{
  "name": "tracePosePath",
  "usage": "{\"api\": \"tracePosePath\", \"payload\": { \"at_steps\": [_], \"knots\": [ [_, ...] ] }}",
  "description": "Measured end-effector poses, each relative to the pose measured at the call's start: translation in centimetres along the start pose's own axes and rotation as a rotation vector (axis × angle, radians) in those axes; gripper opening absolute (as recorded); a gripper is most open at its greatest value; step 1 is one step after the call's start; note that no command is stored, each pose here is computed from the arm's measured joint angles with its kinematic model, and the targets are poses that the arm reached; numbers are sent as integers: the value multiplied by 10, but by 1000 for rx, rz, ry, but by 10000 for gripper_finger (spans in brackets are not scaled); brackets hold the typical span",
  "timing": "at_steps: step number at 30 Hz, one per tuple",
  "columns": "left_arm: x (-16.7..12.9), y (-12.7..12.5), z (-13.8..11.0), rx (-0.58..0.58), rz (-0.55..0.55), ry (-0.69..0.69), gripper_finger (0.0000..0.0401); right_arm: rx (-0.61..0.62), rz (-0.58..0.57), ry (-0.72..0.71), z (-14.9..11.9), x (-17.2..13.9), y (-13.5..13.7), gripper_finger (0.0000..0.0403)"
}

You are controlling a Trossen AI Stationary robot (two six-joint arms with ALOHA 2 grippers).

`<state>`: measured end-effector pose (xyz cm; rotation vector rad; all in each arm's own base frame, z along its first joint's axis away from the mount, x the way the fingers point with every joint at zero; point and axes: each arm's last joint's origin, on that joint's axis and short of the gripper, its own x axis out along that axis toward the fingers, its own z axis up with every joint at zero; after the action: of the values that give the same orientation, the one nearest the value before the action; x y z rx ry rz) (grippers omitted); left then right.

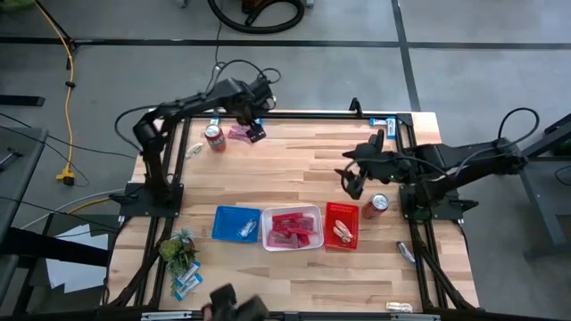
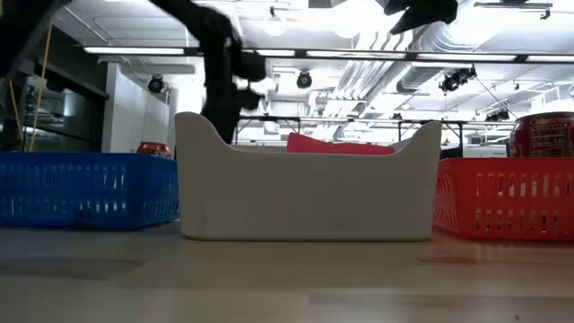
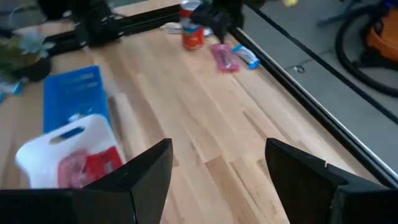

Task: Sort candy
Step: Put the pink candy into the white bin

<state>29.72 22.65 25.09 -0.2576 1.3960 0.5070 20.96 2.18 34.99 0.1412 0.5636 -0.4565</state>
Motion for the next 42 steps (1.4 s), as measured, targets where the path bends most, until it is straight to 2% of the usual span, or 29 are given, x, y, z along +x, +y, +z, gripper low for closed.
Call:
{"api": "tracePosePath", "payload": {
  "at_steps": [4, 10, 16, 21, 24, 26, 30, 31, 36, 42],
  "knots": [
    [45, 18, 3, 30, 0, 125, 274, 93, -45, -4, 4, 5, -10, 252],
    [87, 27, 3, 68, -3, 231, 274, 148, -96, -11, 7, 10, -21, 252],
    [109, 28, 5, 78, -3, 251, 274, 171, -131, -12, 9, 13, -29, 252],
    [115, 28, 6, 103, 0, 248, 272, 177, -139, -12, 10, 14, -31, 252],
    [116, 24, 7, 159, -7, 249, 246, 178, -139, -11, 10, 14, -31, 252],
    [115, 20, 7, 181, -9, 251, 199, 178, -137, -10, 10, 14, -31, 252],
    [107, 14, 9, 179, -55, 222, 44, 177, -122, -4, 10, 14, -31, 252],
    [102, 14, 9, 159, -76, 202, 25, 176, -118, -3, 10, 14, -31, 252],
    [53, 10, 13, 96, -135, 22, 10, 158, -73, 21, 9, 15, -30, 252],
    [-38, -11, 14, 65, -330, -417, 3, 121, 19, 119, 2, 14, -28, 252]
  ]
}}
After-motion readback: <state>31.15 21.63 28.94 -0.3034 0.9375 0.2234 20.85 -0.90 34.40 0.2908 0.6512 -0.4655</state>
